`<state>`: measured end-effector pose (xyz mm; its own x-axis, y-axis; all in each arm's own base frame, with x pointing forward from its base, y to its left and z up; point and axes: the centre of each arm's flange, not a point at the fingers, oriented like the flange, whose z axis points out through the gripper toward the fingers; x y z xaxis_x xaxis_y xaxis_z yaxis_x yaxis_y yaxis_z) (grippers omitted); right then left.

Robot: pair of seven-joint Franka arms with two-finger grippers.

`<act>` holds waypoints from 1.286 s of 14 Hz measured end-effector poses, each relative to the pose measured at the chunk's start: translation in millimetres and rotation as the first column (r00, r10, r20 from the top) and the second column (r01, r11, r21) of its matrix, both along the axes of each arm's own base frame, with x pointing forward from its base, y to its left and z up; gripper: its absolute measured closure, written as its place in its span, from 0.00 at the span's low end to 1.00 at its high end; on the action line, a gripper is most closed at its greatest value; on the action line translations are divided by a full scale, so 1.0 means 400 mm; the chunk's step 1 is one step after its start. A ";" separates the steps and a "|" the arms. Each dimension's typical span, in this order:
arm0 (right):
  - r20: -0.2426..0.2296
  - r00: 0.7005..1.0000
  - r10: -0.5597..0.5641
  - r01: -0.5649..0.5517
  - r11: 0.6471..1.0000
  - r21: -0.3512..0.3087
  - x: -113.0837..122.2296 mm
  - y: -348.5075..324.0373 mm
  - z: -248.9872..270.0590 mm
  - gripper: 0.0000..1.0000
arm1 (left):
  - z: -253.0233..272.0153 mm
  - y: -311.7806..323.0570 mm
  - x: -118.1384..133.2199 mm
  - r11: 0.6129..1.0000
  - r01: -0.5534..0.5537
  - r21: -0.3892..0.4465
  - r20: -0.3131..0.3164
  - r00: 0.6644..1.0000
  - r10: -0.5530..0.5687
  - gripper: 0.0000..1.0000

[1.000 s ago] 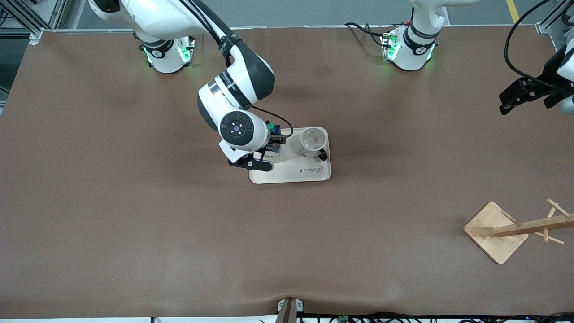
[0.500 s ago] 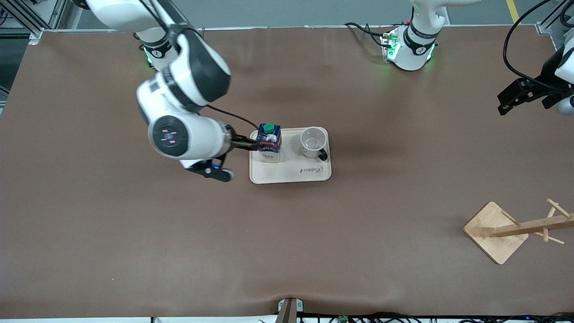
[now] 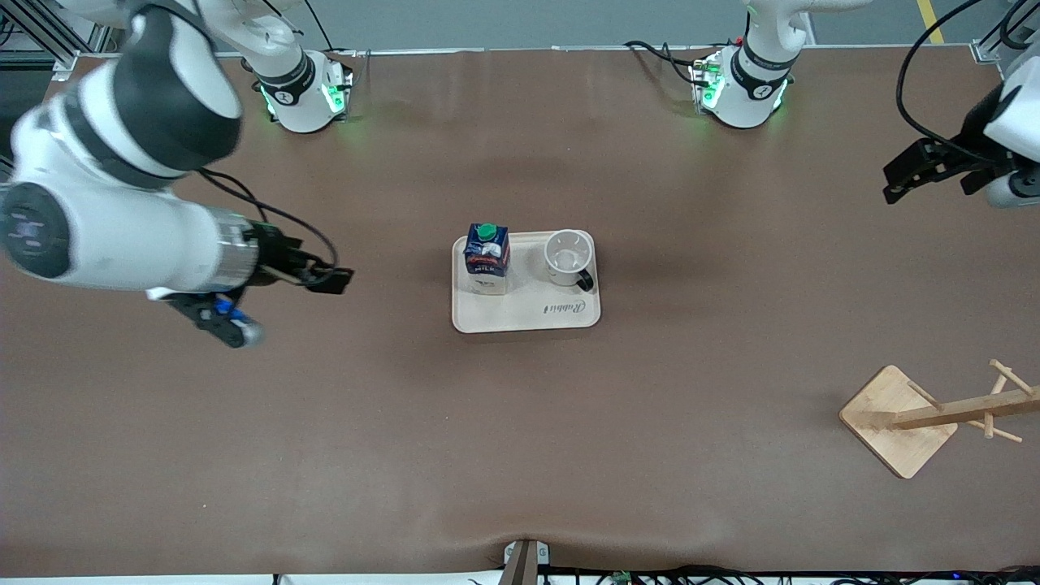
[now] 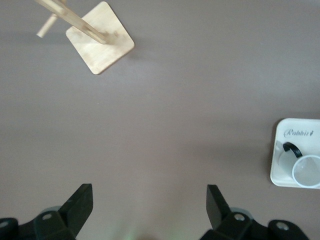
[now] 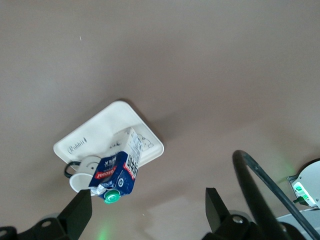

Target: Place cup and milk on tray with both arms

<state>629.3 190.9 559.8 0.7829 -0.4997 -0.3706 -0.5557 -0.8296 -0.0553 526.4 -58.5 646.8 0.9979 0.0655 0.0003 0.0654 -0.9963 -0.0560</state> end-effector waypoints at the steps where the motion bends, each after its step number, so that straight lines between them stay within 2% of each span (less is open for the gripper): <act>1: 0.031 1.000 0.001 -0.001 1.000 -0.010 -0.004 -0.035 0.037 0.00 | -0.007 -0.024 -0.002 1.000 0.013 0.002 -0.009 1.000 -0.013 0.00; 3: 0.101 0.985 0.139 -0.132 0.989 -0.072 -0.029 -0.102 0.104 0.00 | -0.019 -0.043 0.000 1.000 0.022 0.003 -0.018 1.000 -0.022 0.00; 5: 0.126 0.952 0.280 -0.260 0.953 -0.158 -0.053 -0.156 0.141 0.00 | -0.022 -0.039 0.003 1.000 0.021 0.002 -0.021 1.000 -0.021 0.00; 7: 0.136 0.928 0.348 -0.324 0.931 -0.170 -0.062 -0.236 0.150 0.00 | -0.021 -0.035 0.004 1.000 0.019 -0.001 -0.020 1.000 -0.019 0.00; 10: 0.157 0.883 0.441 -0.422 0.895 -0.142 -0.081 -0.406 0.148 0.00 | -0.008 -0.032 0.004 1.000 0.017 -0.004 -0.008 1.000 -0.017 0.00; 14: 0.176 0.884 0.434 -0.411 0.899 -0.154 -0.149 -0.478 0.151 0.00 | 0.009 -0.020 0.006 1.000 0.008 -0.006 0.006 1.000 -0.008 0.00; 18: 0.256 0.875 0.412 -0.369 0.907 -0.201 -0.191 -0.519 0.268 0.00 | 0.011 -0.026 0.007 1.000 0.013 -0.007 0.007 1.000 -0.013 0.00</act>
